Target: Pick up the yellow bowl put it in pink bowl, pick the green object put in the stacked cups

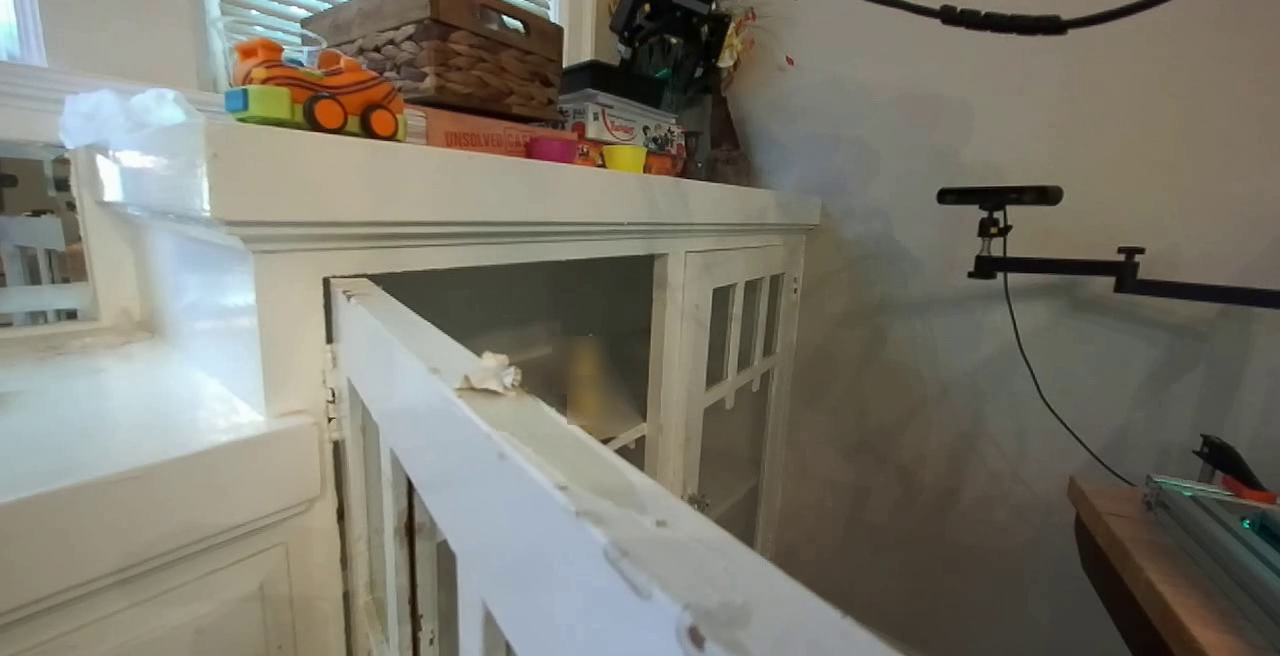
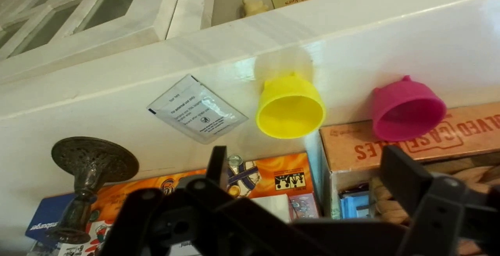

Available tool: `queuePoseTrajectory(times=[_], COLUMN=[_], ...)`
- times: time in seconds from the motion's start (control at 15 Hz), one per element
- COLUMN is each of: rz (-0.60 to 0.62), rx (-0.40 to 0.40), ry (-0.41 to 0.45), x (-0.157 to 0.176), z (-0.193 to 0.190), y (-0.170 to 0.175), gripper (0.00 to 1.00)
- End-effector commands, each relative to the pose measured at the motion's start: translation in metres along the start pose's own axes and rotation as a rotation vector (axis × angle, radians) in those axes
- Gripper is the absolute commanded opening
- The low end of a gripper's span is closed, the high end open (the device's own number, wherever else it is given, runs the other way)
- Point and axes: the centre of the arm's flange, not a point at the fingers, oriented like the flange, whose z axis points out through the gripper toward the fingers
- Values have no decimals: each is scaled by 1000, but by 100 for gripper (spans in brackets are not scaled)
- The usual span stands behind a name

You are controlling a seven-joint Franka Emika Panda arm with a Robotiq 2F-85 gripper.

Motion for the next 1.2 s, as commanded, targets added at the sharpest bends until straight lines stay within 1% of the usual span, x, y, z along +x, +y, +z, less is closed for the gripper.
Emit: queuePoseTrajectory(times=[0.0,0.27,0.67,1.13], rz=[-20,-47,-67,-99], rx=[47,78,105,80], ry=[-32,-62,-129,-179], x=[29,43,53,53], z=[19,36,58,76], y=[-3,-6,-5,-2], gripper=[100,100,100,100])
